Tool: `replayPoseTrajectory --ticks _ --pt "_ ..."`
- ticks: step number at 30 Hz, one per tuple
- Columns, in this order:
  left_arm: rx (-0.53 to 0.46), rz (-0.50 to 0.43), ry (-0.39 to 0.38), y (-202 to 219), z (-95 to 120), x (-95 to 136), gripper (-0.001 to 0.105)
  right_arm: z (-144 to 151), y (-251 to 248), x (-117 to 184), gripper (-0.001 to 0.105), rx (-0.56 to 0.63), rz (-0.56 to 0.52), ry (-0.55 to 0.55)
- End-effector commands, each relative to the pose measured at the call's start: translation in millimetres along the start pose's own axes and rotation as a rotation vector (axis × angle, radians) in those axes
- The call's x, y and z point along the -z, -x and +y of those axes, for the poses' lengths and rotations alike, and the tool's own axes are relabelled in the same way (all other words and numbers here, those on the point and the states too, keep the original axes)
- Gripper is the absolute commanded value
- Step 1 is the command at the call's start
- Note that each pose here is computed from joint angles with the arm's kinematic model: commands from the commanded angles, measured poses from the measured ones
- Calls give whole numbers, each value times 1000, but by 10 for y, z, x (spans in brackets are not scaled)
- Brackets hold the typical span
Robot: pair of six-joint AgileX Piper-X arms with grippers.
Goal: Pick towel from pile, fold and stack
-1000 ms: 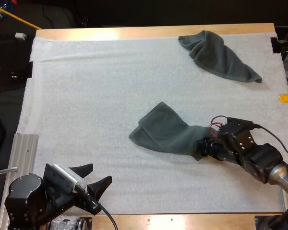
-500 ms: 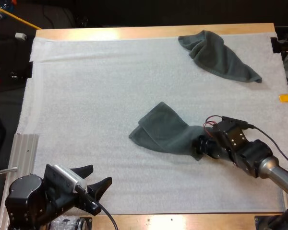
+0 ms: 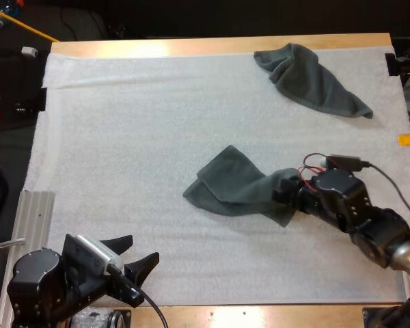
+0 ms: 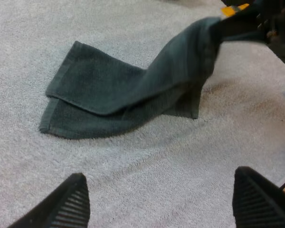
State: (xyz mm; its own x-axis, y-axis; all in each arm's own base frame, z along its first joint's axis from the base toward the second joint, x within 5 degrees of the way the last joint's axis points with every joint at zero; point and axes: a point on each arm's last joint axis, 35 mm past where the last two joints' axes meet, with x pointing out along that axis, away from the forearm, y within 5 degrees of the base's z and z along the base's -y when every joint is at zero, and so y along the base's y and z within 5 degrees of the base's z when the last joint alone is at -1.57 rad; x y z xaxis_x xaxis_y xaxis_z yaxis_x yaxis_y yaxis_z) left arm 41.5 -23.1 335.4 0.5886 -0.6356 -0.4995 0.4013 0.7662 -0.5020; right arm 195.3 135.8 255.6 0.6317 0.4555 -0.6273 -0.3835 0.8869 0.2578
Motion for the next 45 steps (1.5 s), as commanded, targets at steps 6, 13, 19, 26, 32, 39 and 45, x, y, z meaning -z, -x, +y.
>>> replayPoseTrajectory --ticks 6,13,19,26,32,39,45 --pt "10 3 3 6 -10 -3 62 109 456 -375 0 5 -156 139" --pt "10 3 3 6 -10 -3 62 262 846 -813 0 1 -294 226" --pt "10 3 3 6 -10 -3 62 441 1087 -1021 0 -55 -372 244" --pt "10 3 3 6 -10 -3 62 825 803 -736 0 -123 -251 253" --pt "10 3 3 6 -10 -3 62 1274 190 -336 30 -186 -52 322" --pt "10 3 1 6 -10 -3 62 1601 -33 -117 91 -333 33 388" --pt "10 3 -2 6 -10 -3 62 1491 91 -190 75 -222 14 391"
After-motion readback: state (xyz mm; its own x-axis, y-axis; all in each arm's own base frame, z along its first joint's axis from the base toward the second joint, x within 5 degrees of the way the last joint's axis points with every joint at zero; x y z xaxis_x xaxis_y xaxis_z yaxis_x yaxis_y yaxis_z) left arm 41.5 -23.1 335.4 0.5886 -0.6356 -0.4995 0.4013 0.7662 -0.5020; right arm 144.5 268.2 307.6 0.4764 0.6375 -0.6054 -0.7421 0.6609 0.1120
